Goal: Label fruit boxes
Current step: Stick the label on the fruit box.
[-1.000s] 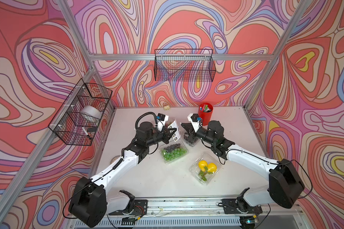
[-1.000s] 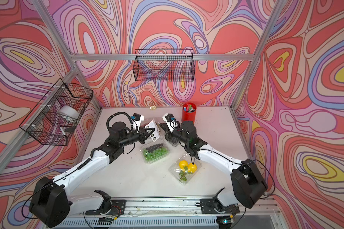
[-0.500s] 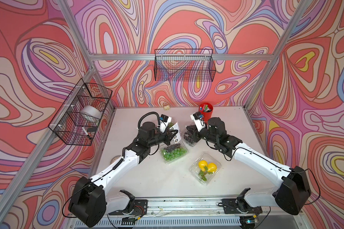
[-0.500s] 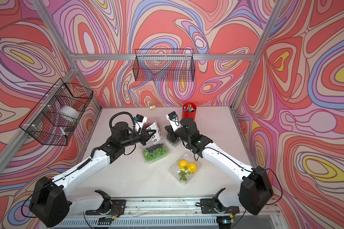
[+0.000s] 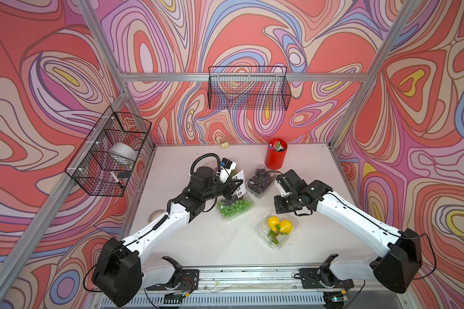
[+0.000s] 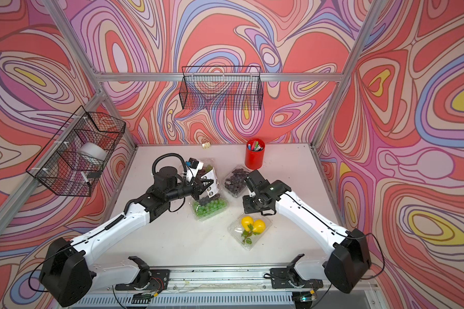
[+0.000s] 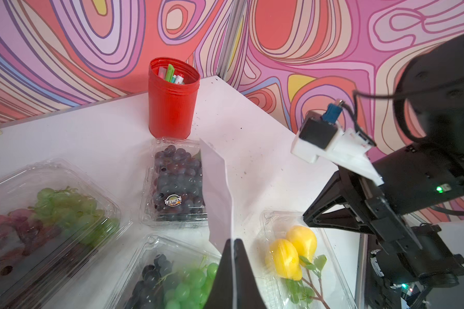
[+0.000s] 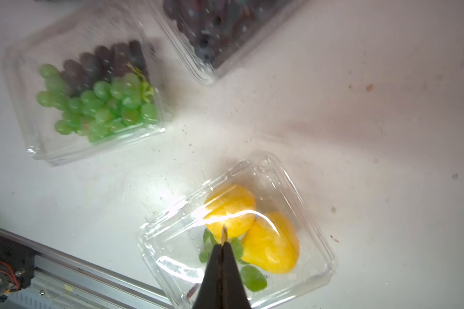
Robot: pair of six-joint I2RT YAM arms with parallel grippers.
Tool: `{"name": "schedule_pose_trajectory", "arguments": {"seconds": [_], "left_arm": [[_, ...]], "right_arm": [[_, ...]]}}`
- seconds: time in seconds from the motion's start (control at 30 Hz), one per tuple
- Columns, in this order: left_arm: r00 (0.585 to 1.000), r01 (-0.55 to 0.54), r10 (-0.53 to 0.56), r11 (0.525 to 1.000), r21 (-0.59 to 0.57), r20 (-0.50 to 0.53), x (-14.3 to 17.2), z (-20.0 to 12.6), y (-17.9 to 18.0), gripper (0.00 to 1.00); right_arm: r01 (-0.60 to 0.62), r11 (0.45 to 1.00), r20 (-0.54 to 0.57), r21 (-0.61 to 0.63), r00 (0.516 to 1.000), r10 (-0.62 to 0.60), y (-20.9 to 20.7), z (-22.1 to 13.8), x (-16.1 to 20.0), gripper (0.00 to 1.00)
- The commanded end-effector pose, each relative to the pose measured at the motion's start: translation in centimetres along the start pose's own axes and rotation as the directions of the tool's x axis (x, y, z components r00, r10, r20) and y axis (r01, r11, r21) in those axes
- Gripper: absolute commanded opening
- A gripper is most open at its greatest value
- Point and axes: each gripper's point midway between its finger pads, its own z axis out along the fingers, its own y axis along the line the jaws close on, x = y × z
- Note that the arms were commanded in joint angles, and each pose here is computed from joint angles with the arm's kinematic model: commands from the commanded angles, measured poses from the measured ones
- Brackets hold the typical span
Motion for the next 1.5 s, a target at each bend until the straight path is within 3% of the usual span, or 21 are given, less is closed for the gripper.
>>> {"name": "schedule_pose_trajectory", "arguments": {"seconds": [0.0,0.33,0.67,1.0,1.13,1.47], "left_arm": [[1.000,-0.021,0.021,1.000,-0.005,-0.006,0.3,-0.4,-0.3,0.00],[1.000,-0.027,0.027,1.000,-0.013,-0.007,0.2,-0.5,-0.3,0.00],[1.000,-0.022,0.022,1.000,-0.018,-0.009,0.2,-0.4,-0.2,0.00],[1.000,-0.016,0.016,1.000,-0.014,-0.011,0.4,-0.3,-0.2,0.00],[1.000,-0.014,0.014,1.000,-0.013,-0.012,0.4,-0.3,-0.2,0.00],[1.000,-0.018,0.018,1.000,-0.005,-0.004,0.1,-0.4,-0.4,0.00]], "right_arm": [[-0.052,0.994,-0.115,0.097,0.991,0.063,-1.5,0.2,2.2,0.00],[-0.042,0.990,-0.157,0.133,0.986,0.063,-1.6,3.0,1.7,0.00],[-0.043,0.998,-0.209,0.050,0.977,0.053,0.2,5.1,1.7,0.00],[-0.109,0.991,-0.225,-0.078,0.970,0.089,1.7,5.3,2.5,0.24],[-0.136,0.985,-0.206,-0.105,0.972,0.113,1.7,4.5,2.2,0.22],[-0.175,0.977,-0.090,-0.121,0.982,0.165,0.5,1.4,0.3,0.03]]}}
